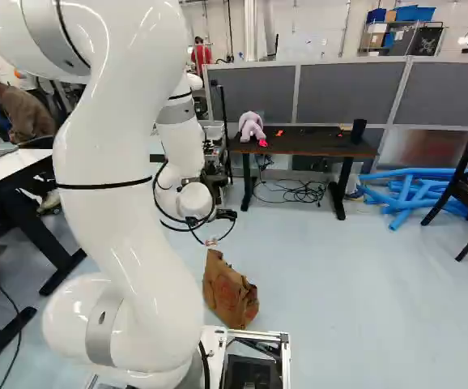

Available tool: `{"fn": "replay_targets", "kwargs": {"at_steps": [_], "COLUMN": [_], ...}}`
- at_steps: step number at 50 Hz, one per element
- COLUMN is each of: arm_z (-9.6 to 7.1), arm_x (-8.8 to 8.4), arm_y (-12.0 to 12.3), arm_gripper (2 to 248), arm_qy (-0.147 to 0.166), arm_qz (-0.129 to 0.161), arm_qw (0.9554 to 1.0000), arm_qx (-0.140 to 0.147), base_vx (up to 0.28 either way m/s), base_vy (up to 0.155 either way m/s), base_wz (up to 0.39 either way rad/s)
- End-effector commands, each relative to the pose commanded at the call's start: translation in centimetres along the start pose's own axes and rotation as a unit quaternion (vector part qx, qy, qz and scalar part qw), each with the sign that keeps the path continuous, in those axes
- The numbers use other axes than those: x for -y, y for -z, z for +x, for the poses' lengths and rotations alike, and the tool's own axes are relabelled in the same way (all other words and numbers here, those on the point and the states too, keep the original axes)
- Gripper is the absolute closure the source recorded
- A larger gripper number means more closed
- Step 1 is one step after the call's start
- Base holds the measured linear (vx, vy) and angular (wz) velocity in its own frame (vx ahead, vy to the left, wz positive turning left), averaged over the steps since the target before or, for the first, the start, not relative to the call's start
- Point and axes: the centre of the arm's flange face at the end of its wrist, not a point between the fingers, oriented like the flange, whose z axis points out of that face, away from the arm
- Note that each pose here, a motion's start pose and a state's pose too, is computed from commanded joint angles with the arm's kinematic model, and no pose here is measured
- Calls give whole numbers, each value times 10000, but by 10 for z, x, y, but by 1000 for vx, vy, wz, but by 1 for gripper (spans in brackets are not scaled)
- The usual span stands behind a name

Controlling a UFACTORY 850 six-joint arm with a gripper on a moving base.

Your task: Pick up the bag on the ground and place it on the table

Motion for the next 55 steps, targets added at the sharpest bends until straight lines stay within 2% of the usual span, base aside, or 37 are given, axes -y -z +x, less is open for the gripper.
{"fn": "replay_targets", "kwargs": {"at_steps": [25, 55], "arm_z": [-15, -8], "arm_x": [-16, -40], "arm_y": [-29, -38], "arm_gripper": [3, 3], "arm_qy": [203, 76], "arm_qz": [155, 50], "arm_qw": [9978, 9981], "arm_qx": [611, 615], "base_vx": [0, 0], "base_vy": [0, 0], "base_wz": [0, 0]}}
